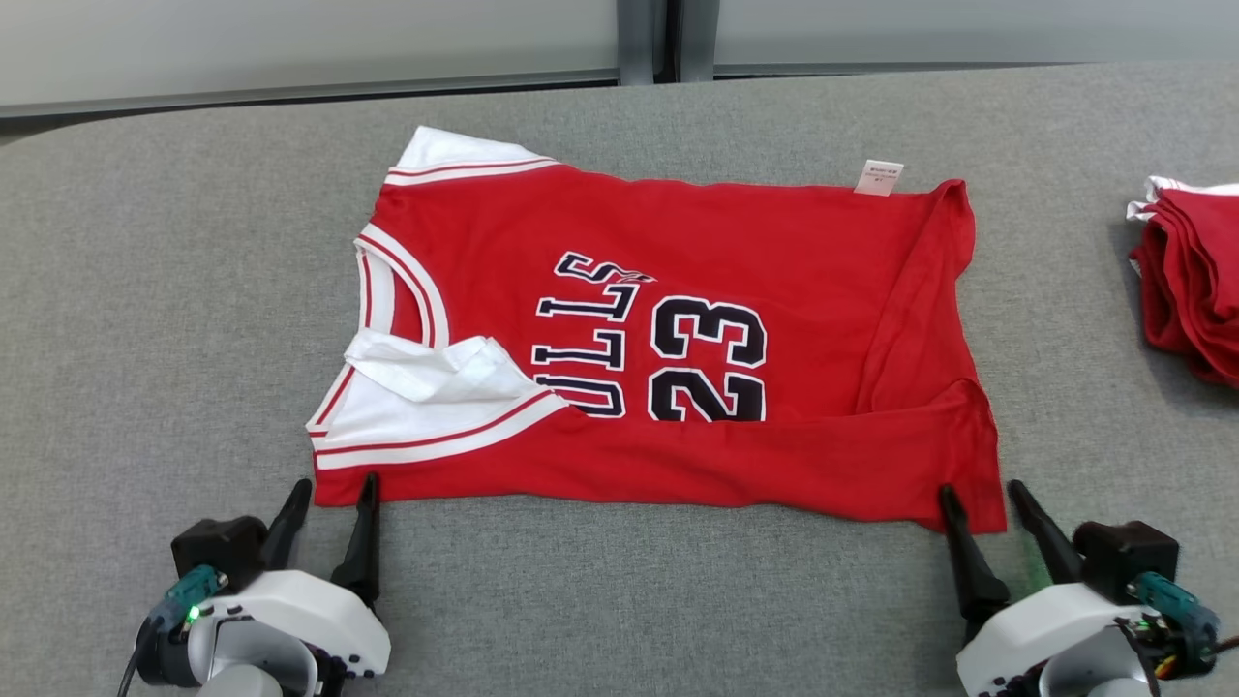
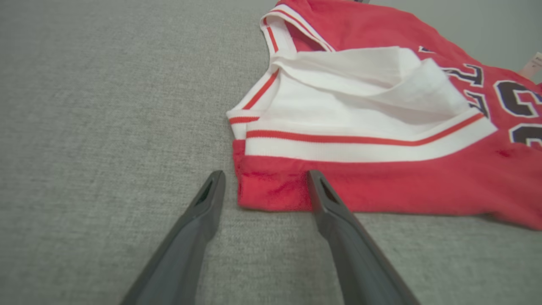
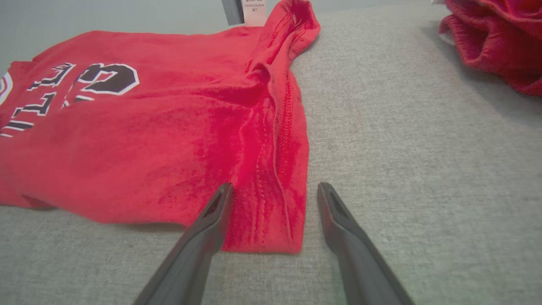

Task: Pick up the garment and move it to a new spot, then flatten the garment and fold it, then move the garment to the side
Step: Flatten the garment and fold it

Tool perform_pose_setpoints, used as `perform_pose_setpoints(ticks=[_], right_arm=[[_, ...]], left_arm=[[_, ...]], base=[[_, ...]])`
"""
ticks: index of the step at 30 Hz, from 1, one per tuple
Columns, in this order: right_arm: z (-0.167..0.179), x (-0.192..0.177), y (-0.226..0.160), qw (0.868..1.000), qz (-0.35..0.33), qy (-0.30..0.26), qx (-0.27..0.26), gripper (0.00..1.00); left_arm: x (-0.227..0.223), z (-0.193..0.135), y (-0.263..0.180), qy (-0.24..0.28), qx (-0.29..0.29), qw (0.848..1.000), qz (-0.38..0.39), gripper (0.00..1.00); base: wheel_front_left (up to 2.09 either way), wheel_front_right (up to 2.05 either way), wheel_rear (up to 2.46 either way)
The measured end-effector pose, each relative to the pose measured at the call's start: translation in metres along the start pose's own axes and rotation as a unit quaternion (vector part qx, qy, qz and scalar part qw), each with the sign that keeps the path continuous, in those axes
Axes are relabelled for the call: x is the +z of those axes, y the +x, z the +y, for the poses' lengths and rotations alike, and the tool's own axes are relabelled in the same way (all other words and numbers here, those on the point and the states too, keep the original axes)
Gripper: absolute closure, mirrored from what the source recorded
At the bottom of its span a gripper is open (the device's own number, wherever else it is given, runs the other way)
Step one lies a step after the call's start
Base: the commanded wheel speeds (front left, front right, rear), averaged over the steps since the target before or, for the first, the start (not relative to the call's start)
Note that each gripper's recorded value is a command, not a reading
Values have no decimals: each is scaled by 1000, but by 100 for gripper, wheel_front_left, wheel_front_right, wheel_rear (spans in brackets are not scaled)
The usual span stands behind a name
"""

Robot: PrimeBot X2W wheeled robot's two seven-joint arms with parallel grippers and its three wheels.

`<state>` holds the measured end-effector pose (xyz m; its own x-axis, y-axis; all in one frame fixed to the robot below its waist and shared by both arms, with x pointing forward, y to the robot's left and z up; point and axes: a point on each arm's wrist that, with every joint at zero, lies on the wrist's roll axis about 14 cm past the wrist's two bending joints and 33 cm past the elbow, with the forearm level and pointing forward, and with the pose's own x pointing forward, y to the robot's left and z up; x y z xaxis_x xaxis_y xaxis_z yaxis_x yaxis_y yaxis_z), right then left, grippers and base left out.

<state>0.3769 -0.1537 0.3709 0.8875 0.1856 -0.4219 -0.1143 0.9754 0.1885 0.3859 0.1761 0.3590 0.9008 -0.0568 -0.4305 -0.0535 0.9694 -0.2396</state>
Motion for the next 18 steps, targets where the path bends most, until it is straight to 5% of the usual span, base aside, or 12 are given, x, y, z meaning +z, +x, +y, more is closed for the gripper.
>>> perform_pose_setpoints(ticks=[6, 7, 8, 9, 10, 18], right_arm=[[7, -9, 10, 1000, 17, 8, 12, 0], [8, -9, 12, 1000, 18, 10, 14, 47], [9, -9, 13, 1000, 19, 12, 16, 76], [9, -9, 14, 1000, 19, 12, 16, 100], [9, -9, 14, 1000, 19, 12, 17, 100], [14, 6, 16, 1000, -2, 9, 25, 100]], left_arm=[[-3, 1, 9, -10, -7, 1000, 10, 0], [-3, 1, 10, -11, -8, 1000, 10, 14], [-4, 0, 12, -9, -11, 1000, 12, 55], [-4, 0, 12, -7, -15, 1000, 12, 80], [-4, -1, 12, -6, -17, 1000, 12, 100], [11, 0, 8, -2, -20, 1000, -21, 100]], base=[[0, 0, 0], [0, 0, 0], [0, 0, 0], [0, 0, 0], [0, 0, 0], [0, 0, 0]])
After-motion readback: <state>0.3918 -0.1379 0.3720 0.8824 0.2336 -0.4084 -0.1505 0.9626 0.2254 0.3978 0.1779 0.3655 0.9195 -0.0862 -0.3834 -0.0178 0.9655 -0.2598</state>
